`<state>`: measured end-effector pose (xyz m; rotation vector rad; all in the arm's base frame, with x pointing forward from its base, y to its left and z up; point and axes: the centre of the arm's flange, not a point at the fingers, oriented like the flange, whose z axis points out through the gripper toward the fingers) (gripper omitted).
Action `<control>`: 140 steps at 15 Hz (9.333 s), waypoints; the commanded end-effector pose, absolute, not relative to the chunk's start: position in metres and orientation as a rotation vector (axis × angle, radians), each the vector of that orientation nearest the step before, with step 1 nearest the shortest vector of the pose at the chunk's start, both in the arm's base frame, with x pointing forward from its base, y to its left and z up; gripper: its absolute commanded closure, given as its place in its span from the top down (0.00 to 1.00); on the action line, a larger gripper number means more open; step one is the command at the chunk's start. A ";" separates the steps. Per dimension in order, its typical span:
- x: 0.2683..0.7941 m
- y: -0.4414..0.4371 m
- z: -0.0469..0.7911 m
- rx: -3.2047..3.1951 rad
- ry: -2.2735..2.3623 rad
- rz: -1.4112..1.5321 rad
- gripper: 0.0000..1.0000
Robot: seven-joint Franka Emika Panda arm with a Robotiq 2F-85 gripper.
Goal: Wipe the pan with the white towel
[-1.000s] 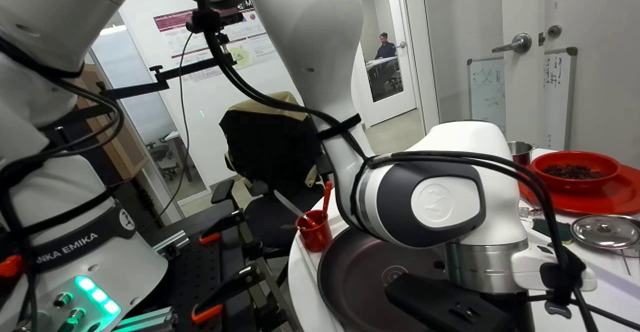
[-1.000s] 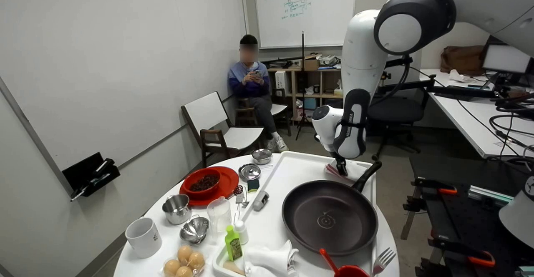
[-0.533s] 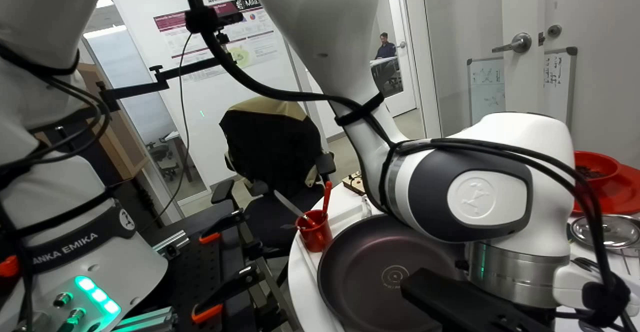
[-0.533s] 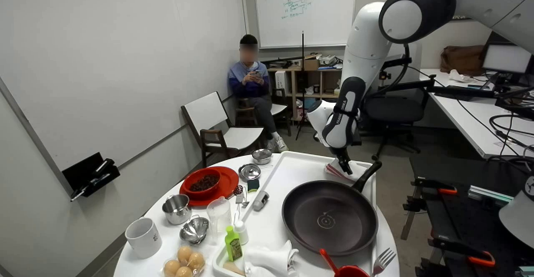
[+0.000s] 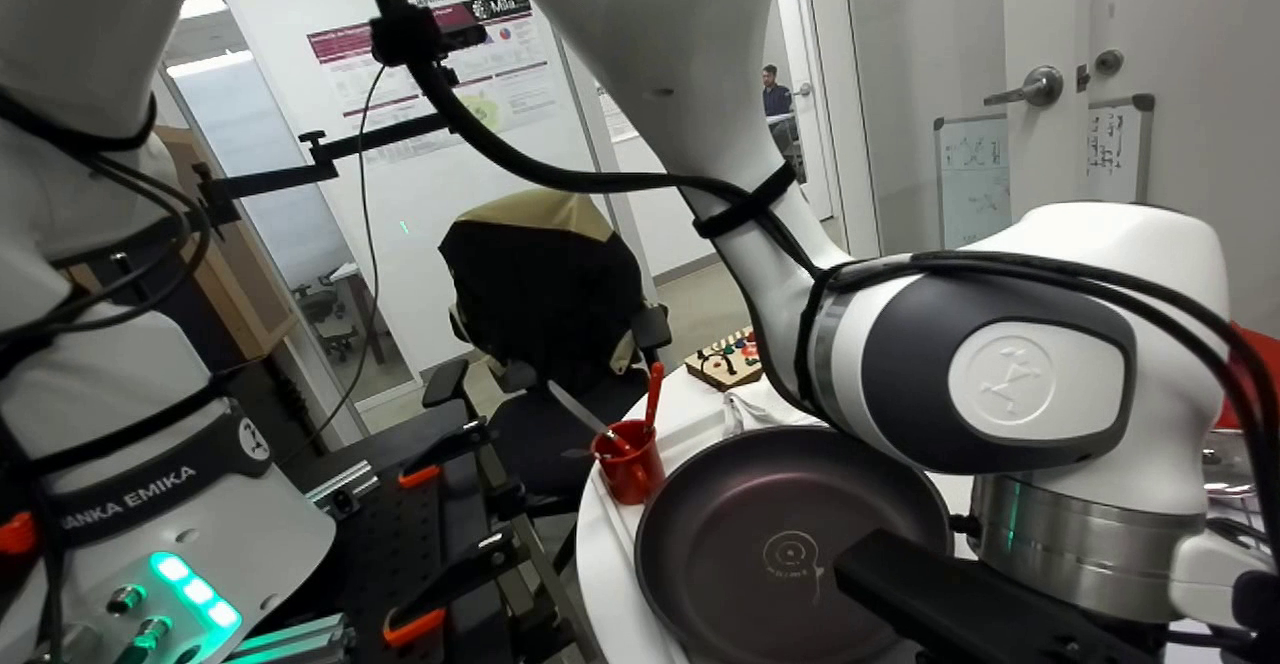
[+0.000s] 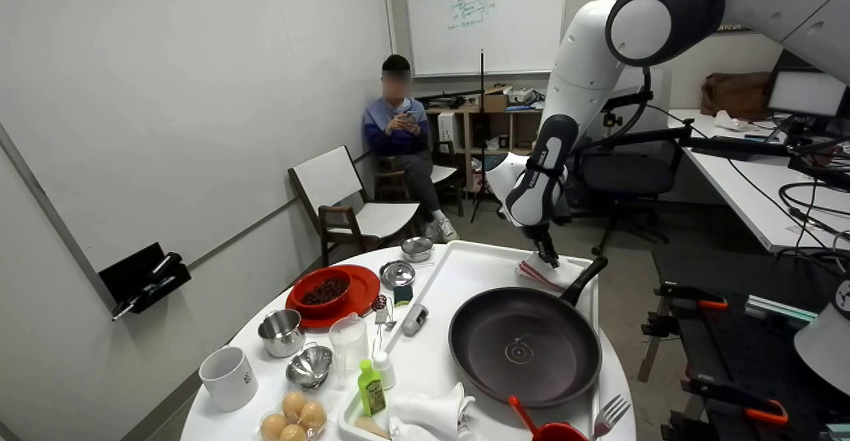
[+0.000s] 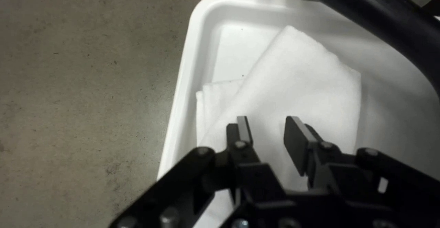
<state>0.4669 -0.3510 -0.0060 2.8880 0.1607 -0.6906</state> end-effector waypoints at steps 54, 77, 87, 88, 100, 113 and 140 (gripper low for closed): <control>0.503 -0.294 0.145 2.887 0.187 -0.401 0.09; 0.509 -0.175 0.093 2.897 0.433 -0.353 0.09; 0.507 -0.124 0.073 2.904 0.637 -0.441 0.09; 0.507 -0.123 0.070 2.900 0.629 -0.452 0.09; 0.524 -0.118 0.042 2.927 0.598 -0.434 0.09; 0.526 -0.041 0.019 2.922 1.039 -0.420 0.09; 0.442 -0.114 -0.006 2.756 1.332 -0.725 0.09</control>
